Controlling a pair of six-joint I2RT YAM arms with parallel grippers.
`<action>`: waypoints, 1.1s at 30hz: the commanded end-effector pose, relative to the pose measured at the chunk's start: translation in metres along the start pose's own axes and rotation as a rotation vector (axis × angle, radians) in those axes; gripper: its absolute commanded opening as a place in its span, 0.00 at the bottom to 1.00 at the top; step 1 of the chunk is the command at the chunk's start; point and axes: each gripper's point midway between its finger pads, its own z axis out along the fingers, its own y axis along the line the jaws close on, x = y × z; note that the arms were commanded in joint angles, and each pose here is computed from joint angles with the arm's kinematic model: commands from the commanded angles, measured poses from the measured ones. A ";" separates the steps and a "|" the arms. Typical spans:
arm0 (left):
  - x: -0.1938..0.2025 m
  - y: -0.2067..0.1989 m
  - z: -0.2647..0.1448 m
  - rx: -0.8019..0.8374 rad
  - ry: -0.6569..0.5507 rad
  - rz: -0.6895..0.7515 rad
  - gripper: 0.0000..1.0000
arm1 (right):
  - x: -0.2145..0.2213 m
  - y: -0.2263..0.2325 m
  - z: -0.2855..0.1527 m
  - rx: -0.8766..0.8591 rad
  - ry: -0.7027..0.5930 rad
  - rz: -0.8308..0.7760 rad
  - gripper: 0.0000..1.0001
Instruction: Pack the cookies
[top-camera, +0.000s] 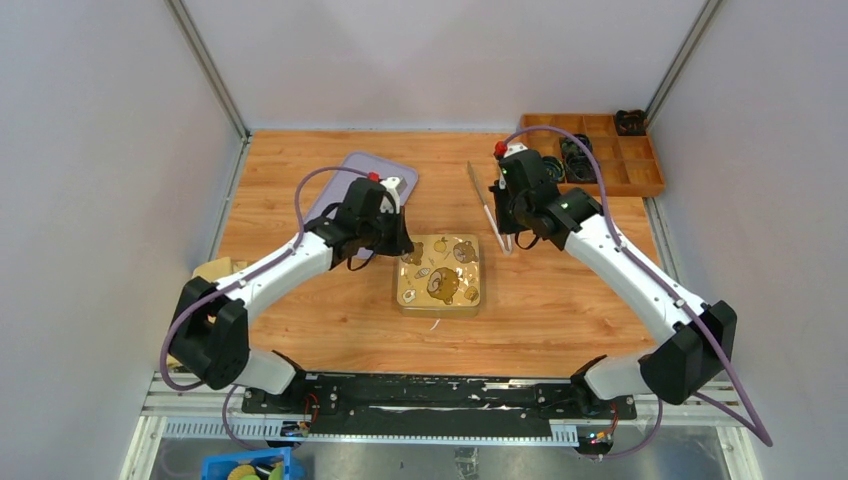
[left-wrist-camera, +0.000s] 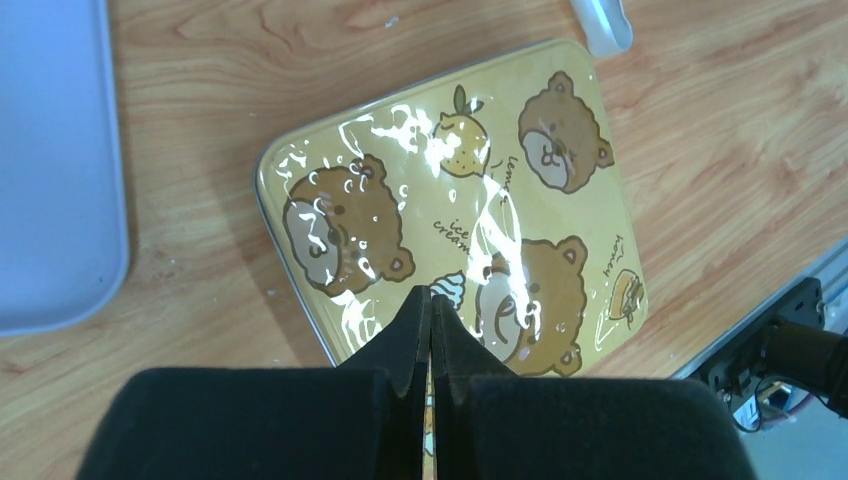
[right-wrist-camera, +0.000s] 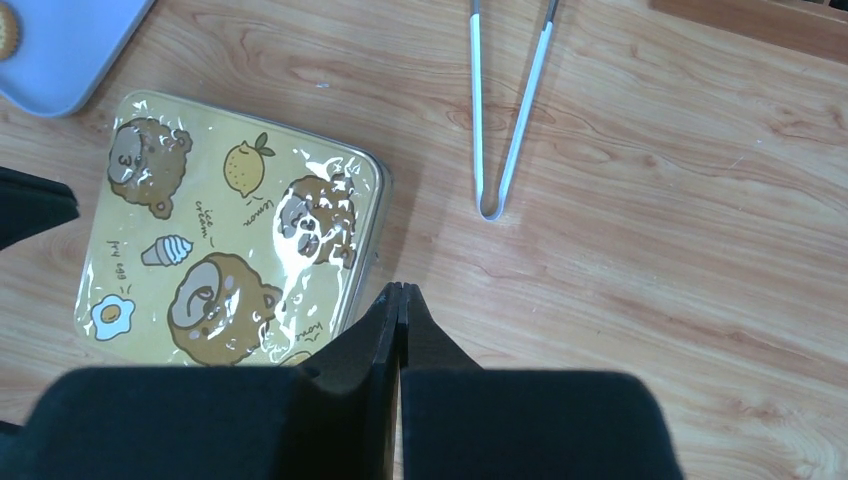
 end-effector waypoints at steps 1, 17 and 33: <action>0.029 0.010 0.009 -0.045 0.097 -0.010 0.00 | 0.006 0.005 -0.008 -0.028 0.000 0.024 0.00; 0.091 0.030 0.048 -0.082 0.269 -0.049 0.00 | 0.015 0.017 -0.021 -0.075 -0.004 0.032 0.00; 0.010 0.006 -0.007 -0.105 0.027 0.064 0.00 | 0.021 0.003 -0.036 -0.023 -0.019 0.000 0.00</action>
